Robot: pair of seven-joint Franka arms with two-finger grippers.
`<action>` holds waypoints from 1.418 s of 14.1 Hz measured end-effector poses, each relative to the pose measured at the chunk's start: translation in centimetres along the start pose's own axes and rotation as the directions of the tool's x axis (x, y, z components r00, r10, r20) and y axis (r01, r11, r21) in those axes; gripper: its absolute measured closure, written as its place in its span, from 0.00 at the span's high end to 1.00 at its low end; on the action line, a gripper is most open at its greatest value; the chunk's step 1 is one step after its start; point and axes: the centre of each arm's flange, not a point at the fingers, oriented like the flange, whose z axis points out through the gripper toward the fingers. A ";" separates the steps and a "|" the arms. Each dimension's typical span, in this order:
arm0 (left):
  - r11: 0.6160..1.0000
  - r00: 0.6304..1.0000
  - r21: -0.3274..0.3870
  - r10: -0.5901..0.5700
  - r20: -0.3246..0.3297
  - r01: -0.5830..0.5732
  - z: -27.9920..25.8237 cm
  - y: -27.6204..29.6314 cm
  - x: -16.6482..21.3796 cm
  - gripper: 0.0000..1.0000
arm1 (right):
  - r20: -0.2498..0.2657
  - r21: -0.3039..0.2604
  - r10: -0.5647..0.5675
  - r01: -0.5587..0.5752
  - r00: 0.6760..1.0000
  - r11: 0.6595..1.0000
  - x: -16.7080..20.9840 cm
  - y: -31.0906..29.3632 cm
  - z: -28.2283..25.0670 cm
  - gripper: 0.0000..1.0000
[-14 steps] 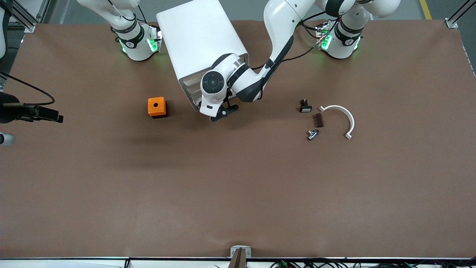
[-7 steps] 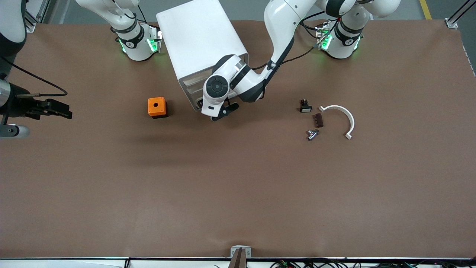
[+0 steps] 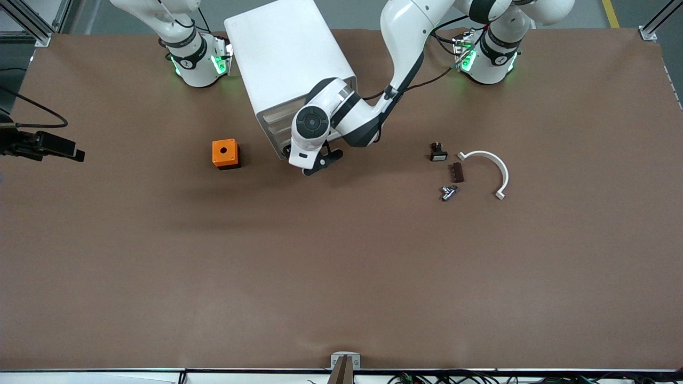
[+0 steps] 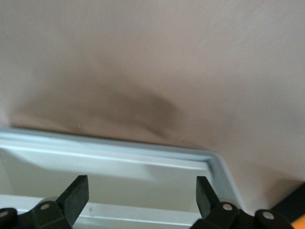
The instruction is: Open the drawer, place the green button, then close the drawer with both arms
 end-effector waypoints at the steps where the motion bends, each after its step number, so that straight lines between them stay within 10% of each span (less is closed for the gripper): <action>1: 1.000 1.000 -0.031 0.001 -0.024 -0.001 -2.5 0.2 0.7 1.00 | -0.012 -0.014 -0.011 0.011 1.000 1.000 -0.5 -0.6 -0.5 1.00; 5: 0.990 0.992 -0.143 -0.016 -0.127 -0.002 -16.6 -1.3 4.4 1.00 | -0.048 -0.068 -0.040 0.037 0.998 0.997 -2.2 -2.1 -2.3 1.00; 8: 0.997 0.980 -0.067 0.019 -0.197 -0.033 -23.6 -4.8 5.3 1.00 | -0.057 -0.071 -0.039 0.035 0.998 0.997 -3.0 -1.9 -2.0 1.00; 20: 0.952 0.934 -0.002 0.301 -0.193 -0.307 -42.7 -23.4 20.1 1.00 | -0.043 -0.071 -0.036 0.033 0.998 0.997 -3.8 -1.7 -0.4 1.00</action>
